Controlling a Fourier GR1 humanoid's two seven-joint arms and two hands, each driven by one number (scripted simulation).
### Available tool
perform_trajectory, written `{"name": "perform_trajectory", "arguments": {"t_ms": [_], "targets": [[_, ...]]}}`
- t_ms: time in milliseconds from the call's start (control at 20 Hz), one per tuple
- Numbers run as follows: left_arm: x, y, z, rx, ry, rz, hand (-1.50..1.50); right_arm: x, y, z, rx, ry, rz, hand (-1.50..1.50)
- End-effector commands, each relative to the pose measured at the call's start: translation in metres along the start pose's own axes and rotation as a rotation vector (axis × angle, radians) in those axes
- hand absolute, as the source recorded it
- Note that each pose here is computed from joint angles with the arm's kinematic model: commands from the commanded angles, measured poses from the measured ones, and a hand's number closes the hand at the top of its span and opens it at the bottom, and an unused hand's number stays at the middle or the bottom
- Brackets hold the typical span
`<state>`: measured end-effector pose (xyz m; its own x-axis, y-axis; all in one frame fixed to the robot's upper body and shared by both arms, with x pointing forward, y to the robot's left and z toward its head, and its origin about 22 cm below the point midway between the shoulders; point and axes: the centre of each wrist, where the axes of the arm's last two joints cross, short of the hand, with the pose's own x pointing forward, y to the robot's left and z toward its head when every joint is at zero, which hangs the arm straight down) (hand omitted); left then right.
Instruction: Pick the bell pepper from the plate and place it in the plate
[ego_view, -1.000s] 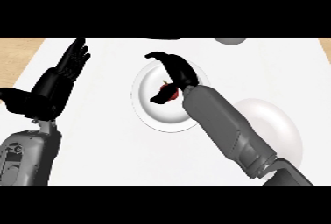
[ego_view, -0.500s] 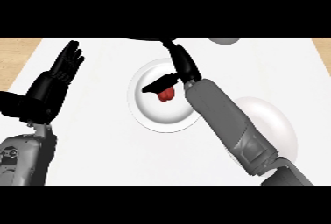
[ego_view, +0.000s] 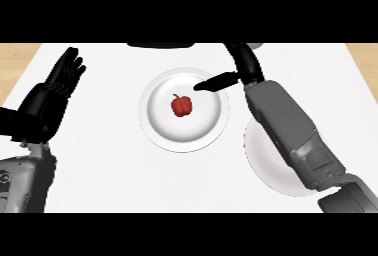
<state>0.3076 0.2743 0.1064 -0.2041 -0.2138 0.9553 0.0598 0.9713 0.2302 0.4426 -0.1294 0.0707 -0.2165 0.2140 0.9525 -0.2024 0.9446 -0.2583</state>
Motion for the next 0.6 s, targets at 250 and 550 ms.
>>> {"name": "perform_trajectory", "arguments": {"t_ms": [250,550], "targets": [[-0.003,-0.008,0.006,-0.003,0.001,-0.007,0.00,-0.048,-0.105,0.039,0.008,-0.036,-0.001,-1.50],[0.005,-0.006,-0.006,0.004,0.013,0.005,0.00,-0.043,-0.147,0.045,0.002,-0.062,0.019,-1.50]]}}
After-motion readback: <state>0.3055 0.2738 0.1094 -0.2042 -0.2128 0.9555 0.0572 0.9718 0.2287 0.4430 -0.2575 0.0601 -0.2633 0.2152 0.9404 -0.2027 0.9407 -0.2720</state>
